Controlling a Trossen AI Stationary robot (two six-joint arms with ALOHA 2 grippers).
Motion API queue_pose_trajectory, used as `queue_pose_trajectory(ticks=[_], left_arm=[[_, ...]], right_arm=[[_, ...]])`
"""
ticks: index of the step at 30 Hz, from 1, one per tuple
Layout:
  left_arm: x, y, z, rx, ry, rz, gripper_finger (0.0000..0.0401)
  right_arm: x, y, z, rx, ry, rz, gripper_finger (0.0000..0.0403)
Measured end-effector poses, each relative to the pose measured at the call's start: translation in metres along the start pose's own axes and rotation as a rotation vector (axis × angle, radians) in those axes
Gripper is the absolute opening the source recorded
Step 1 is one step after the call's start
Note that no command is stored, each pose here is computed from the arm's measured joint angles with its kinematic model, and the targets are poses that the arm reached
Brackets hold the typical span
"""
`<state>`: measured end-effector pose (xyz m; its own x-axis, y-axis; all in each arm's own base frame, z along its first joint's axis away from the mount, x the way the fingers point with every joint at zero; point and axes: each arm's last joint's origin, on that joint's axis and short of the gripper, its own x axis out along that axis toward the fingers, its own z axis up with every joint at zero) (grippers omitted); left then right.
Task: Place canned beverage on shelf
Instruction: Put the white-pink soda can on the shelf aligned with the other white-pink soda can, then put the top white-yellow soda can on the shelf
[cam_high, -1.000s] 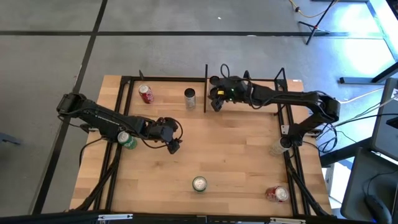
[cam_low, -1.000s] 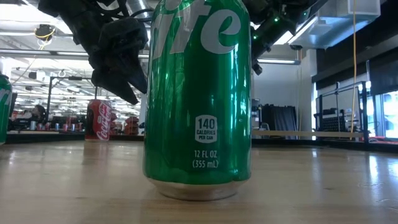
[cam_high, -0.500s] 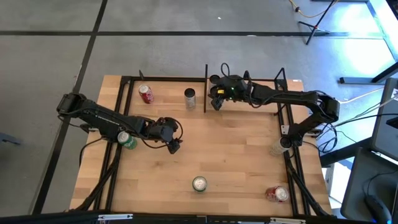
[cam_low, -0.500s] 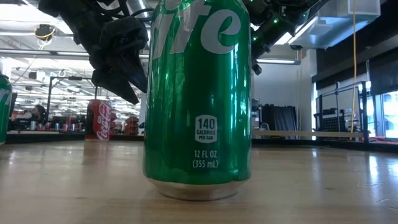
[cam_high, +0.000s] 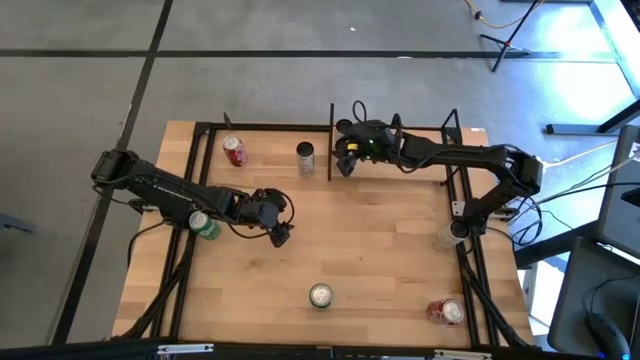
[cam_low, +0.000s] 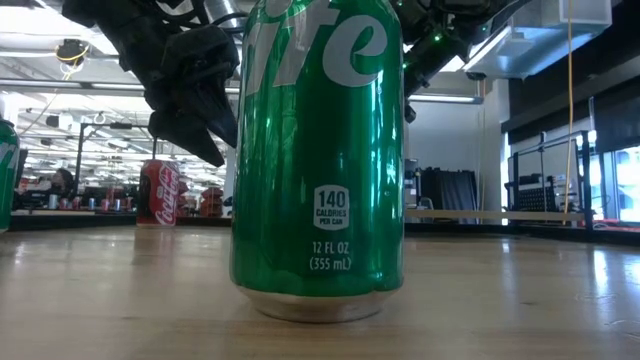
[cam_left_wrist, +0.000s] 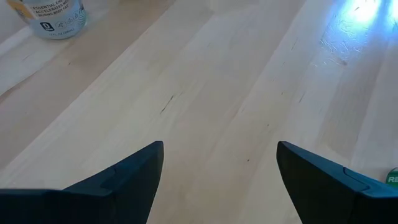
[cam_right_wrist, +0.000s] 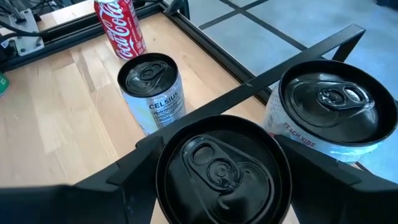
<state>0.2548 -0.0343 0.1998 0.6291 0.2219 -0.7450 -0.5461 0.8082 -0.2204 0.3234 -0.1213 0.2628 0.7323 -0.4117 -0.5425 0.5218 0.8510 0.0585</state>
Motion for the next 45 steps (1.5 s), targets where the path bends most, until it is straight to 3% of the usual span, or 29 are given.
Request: queue_pose_trajectory(ticks=[20,23,30,37,42,45], left_arm=[[0.0,-0.001,0.001,-0.002,-0.006,-0.006,0.0307],[0.0,-0.001,0.001,-0.005,-0.012,-0.013,0.0307],[-0.002,-0.008,0.009,-0.049,-0.112,-0.037,0.0307],[-0.024,-0.005,0.074,0.104,-0.212,-0.004,0.0307],[-0.038,0.033,0.124,0.11,-0.209,0.094,0.0307],[-0.039,0.062,0.141,0.104,-0.189,0.081,0.0307]], right_arm=[[-0.04,-0.002,0.03,-0.111,-0.034,-0.044,0.0286],[-0.057,-0.003,0.039,-0.123,-0.035,-0.05,0.0286],[-0.135,-0.01,0.051,-0.127,-0.052,0.029,0.0286],[-0.186,-0.018,0.036,-0.095,-0.092,0.074,0.0286],[-0.187,-0.022,0.016,-0.054,-0.073,0.072,0.0286],[-0.18,-0.023,0.004,-0.051,-0.032,0.069,0.0286]])
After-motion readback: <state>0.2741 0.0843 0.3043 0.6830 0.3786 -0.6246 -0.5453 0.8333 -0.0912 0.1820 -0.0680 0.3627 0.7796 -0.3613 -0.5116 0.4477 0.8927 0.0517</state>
